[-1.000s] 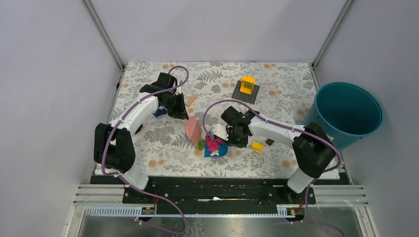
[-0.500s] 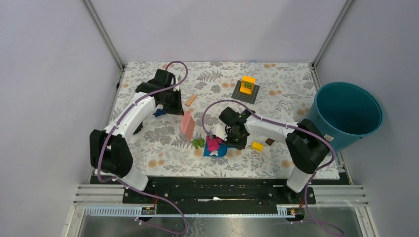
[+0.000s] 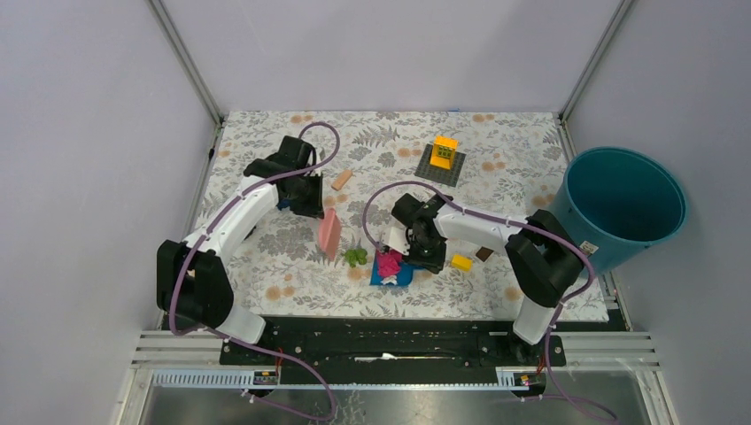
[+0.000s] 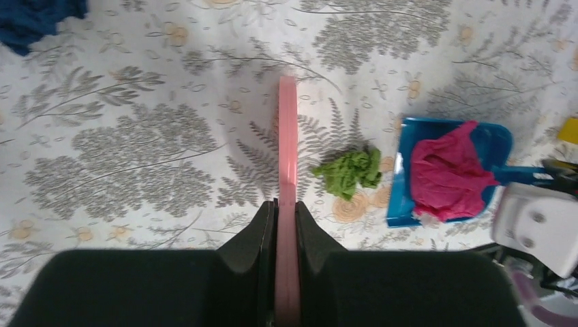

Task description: Sweep away the paper scraps from the table

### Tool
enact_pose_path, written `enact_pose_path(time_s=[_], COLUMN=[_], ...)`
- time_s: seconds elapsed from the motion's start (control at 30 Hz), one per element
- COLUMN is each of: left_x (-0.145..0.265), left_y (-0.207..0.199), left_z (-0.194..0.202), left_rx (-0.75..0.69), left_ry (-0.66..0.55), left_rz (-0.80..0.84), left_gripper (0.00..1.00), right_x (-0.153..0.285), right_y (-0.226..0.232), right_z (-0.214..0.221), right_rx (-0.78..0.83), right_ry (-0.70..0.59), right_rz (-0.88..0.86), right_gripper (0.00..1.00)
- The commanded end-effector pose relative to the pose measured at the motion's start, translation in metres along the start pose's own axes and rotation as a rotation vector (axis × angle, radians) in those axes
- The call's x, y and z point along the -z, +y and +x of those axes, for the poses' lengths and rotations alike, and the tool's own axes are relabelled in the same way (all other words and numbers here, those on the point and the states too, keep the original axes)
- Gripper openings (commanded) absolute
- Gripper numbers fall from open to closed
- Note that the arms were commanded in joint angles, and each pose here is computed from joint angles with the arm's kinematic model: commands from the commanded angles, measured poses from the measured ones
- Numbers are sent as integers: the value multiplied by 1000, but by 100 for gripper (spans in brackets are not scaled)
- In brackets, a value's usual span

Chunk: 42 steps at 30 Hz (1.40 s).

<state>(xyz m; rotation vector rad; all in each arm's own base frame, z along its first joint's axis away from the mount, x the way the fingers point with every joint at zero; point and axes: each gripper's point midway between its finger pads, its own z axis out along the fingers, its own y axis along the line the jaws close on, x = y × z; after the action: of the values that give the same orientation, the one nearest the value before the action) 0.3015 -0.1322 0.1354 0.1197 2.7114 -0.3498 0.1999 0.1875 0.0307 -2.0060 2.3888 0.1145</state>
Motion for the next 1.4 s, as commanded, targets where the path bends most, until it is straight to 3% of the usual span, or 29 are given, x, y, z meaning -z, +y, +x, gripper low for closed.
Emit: enact_pose_path(time_s=[0.0, 0.27, 0.63, 1.07, 1.37], left_x=[-11, -5, 16, 56, 100], left_y=[-31, -78, -79, -107, -146], left_z=[24, -1, -32, -54, -85], left_rx=[4, 25, -69, -176, -259], left_ry=[92, 66, -34, -127, -217], left_rz=[121, 323, 302, 437, 622], left_gripper=[0, 0, 0, 0, 0], right_x=[0, 0, 4, 31, 36], right_y=[-1, -5, -6, -38, -54], right_z=[-12, -30, -28, -46, -49], right_rx=[-26, -53, -58, -200, -248], right_ry=[9, -24, -84, -334, -401], right_rz=[-30, -48, 7, 66, 107], right_gripper=[0, 0, 0, 0, 0])
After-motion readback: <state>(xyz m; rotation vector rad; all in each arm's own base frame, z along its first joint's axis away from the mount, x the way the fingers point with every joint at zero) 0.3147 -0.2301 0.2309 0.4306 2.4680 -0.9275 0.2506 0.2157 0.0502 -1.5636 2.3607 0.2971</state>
